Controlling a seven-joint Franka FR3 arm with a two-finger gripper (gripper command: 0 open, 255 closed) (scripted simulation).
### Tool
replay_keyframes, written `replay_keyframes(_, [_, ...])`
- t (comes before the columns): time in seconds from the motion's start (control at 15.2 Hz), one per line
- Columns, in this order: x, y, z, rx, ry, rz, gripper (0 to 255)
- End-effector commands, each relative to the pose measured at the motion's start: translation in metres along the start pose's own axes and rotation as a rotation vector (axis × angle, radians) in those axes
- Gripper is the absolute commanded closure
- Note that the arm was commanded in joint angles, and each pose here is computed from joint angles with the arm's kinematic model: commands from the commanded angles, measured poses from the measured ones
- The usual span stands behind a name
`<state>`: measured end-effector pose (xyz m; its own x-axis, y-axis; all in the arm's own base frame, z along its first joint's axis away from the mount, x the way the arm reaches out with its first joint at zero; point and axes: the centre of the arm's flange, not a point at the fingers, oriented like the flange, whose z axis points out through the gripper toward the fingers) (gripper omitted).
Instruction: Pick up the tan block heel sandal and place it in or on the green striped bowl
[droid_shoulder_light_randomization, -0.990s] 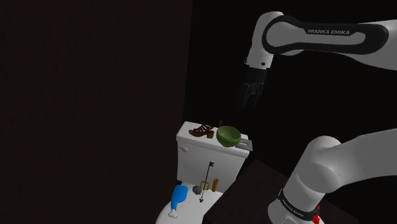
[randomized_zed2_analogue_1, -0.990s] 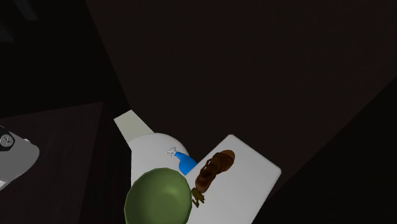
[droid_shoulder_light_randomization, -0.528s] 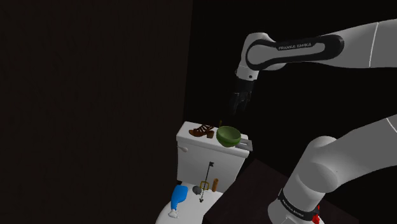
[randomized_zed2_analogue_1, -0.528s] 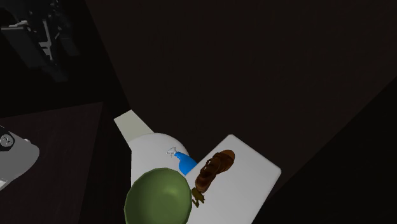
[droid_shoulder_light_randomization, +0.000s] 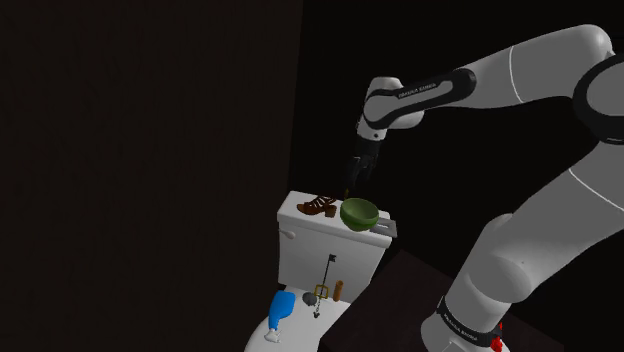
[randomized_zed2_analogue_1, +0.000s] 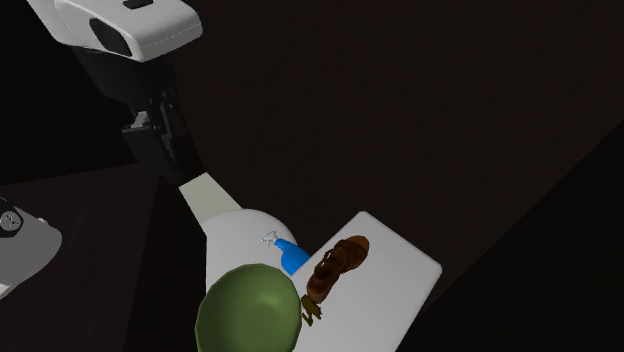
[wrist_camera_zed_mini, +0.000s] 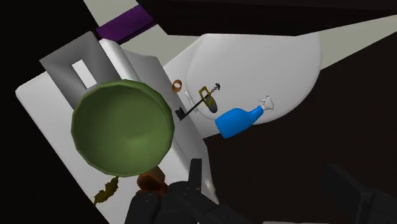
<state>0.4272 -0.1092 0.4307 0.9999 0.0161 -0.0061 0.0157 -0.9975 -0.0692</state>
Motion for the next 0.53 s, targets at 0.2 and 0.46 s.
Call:
replay_keyframes(0.2, [0.042, 0.029, 0.041, 0.001, 0.018, -0.023, 0])
replay_keyframes(0.46, [0.076, 0.051, 0.073, 0.003, 0.032, -0.041, 0])
